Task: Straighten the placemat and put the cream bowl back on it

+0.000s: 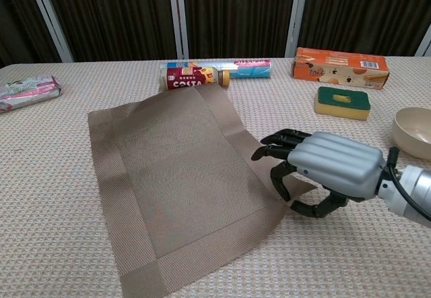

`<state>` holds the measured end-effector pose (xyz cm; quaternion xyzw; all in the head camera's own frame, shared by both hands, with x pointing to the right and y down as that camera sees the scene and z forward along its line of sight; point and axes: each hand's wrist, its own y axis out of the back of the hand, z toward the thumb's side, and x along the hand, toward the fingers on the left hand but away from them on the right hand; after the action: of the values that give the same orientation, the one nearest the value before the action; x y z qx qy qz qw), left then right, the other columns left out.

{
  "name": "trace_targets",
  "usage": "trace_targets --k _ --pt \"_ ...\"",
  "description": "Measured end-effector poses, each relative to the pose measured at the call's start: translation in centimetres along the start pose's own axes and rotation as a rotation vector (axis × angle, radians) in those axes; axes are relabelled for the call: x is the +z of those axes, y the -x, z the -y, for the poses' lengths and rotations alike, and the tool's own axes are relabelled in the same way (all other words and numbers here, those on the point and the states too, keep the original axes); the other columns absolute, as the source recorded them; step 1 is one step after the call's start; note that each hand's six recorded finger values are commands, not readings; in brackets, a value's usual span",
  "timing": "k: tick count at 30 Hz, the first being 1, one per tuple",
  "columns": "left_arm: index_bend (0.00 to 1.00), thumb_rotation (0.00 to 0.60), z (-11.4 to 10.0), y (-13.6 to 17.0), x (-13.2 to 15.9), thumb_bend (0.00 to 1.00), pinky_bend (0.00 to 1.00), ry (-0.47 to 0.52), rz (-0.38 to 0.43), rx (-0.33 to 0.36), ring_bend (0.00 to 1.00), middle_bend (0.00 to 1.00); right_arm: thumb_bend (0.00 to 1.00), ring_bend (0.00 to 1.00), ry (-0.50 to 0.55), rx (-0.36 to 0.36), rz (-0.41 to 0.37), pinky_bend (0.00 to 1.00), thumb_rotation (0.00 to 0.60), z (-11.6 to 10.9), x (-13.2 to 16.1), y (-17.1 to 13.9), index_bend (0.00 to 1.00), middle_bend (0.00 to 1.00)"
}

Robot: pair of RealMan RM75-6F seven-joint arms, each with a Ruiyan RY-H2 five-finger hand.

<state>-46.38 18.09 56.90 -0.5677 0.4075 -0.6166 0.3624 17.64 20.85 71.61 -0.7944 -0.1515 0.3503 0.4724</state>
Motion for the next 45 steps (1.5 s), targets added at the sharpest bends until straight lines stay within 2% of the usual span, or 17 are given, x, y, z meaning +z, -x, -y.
trace_targets --k 5,11,16,19,24,29,36,38,40,42,45 --pt "0.0 0.6 -0.2 0.1 0.0 0.02 0.0 0.009 0.005 0.002 0.0 0.0 0.41 0.0 -0.02 -0.006 -0.037 0.0 0.6 -0.5 0.2 -2.2 0.62 0.13" --pt "0.0 0.6 -0.4 0.5 0.3 0.02 0.0 0.022 0.023 0.002 0.0 0.0 0.41 0.0 -0.122 0.002 -0.08 0.0 0.6 -1.7 -1.2 -7.2 0.62 0.14" --pt "0.0 0.6 -0.3 0.8 0.6 0.03 0.0 0.028 0.039 -0.005 0.0 0.0 0.41 0.0 -0.303 -0.002 -0.087 0.0 0.6 -4.2 -4.2 -11.3 0.63 0.15" --pt "0.0 0.6 -0.2 0.8 0.8 0.03 0.0 0.028 0.044 -0.011 0.0 0.0 0.41 0.0 -0.462 0.006 -0.095 0.0 0.6 -5.5 -6.3 -12.5 0.63 0.16" --pt "0.0 0.6 -0.1 0.7 1.0 0.02 0.0 0.024 0.047 -0.012 0.0 0.0 0.41 0.0 -0.682 -0.003 -0.141 0.0 0.6 -7.6 -8.8 -11.6 0.63 0.16" --pt "0.0 0.6 0.2 0.5 0.8 0.03 0.0 0.018 0.035 -0.017 0.0 0.0 0.41 0.0 -0.807 -0.015 -0.187 0.0 0.6 -9.0 -9.6 -9.0 0.63 0.16" --pt "0.0 0.6 0.5 0.2 0.1 0.03 0.0 0.004 0.01 -0.023 0.0 0.0 0.37 0.0 -0.95 0.024 -0.205 0.0 0.6 -9.6 -11.1 -5.7 0.62 0.16" --pt "0.0 0.6 0.5 0.2 0.0 0.03 0.0 0.001 0.006 -0.025 0.0 0.0 0.28 0.0 -0.983 0.025 -0.203 0.0 0.6 -9.8 -11.4 -5.2 0.53 0.15" --pt "0.0 0.6 0.6 0.2 -0.1 0.03 0.0 -0.001 0.007 -0.025 0.0 0.0 0.08 0.0 -0.99 0.02 -0.182 0.0 0.6 -10.0 -11.8 -4.7 0.24 0.08" --pt "0.0 0.6 0.6 0.2 0.0 0.03 0.0 -0.002 0.009 -0.026 0.0 0.0 0.0 0.0 -0.987 0.005 -0.153 0.0 0.6 -10.5 -12.1 -4.5 0.05 0.01" --pt "0.0 0.6 0.7 0.3 0.0 0.02 0.0 -0.003 0.013 -0.027 0.0 0.0 0.0 0.0 -0.96 -0.032 -0.077 0.0 0.6 -11.3 -12.7 -4.7 0.0 0.0"
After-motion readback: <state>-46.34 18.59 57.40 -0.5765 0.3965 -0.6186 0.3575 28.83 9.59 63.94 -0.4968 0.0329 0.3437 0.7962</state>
